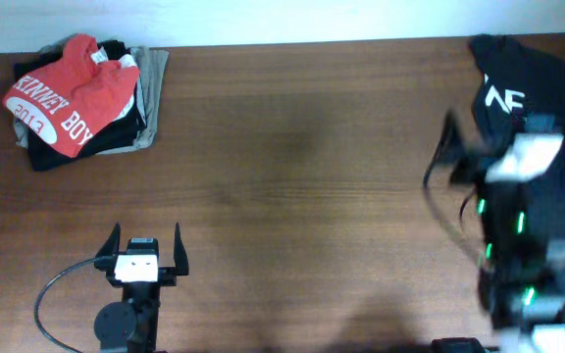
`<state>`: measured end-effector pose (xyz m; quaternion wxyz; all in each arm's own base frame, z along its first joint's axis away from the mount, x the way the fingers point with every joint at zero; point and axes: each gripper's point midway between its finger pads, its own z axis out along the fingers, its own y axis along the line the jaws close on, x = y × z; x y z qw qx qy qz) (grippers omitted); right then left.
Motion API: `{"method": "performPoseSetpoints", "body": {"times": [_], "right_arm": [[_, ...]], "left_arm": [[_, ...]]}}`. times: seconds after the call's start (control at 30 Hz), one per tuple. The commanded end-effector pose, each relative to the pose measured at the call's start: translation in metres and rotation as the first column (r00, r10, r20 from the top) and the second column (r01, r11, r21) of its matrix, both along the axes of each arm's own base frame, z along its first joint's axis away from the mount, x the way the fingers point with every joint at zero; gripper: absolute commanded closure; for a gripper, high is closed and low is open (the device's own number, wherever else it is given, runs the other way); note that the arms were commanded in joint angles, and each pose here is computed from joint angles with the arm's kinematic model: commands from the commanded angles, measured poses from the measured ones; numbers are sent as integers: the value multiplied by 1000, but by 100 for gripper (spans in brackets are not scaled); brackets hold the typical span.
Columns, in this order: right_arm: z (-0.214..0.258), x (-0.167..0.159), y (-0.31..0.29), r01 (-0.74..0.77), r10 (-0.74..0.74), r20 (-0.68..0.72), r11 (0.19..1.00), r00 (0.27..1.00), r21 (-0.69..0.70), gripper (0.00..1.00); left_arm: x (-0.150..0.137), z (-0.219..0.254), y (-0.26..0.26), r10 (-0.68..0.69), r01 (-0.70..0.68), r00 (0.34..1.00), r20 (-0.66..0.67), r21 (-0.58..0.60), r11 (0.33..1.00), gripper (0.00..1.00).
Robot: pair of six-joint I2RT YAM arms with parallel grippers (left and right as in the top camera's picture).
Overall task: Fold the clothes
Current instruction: 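Reach the right gripper to the dark T-shirt at the right edge, then grasp the dark T-shirt with the right gripper and drag it leftward to center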
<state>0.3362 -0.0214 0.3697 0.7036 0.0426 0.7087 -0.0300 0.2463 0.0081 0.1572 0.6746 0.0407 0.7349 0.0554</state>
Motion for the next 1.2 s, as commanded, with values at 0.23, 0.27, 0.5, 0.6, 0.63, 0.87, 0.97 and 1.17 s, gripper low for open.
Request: {"method": "performPoseSetpoints", "body": {"times": [0.23,0.27,0.5,0.6,0.63,0.87,0.97,1.17], "right_arm": [[-71,95,-231,499,-560,-575,820,597,-281,1],[-90,92,-247,516,-572,-603,806,555,-289,1],[-219,46,-353,661,-435,-790,748,431,-51,3],[-246,22,-388,713,-443,-804,700,396,-34,3],[-258,16,-401,724,-436,-805,690,402,-12,4],[-325,49,-407,656,-317,-794,743,519,132,18],[-334,66,-402,625,-300,-777,766,553,150,18],[-357,85,-393,634,-299,-774,755,559,166,18]], "left_arm": [[0,-2,-1,-7,7,1000,-2,15,1000,1],[0,-2,-1,-7,7,1000,-2,15,1000,1],[0,-2,-1,-7,7,1000,-2,15,1000,1],[0,-2,-1,-7,7,1000,-2,15,1000,1],[0,-2,-1,-7,7,1000,-2,15,1000,1],[0,-2,-1,-7,7,1000,-2,15,1000,1],[0,-2,-1,-7,7,1000,-2,15,1000,1],[0,-2,-1,-7,7,1000,-2,15,1000,1]]}}
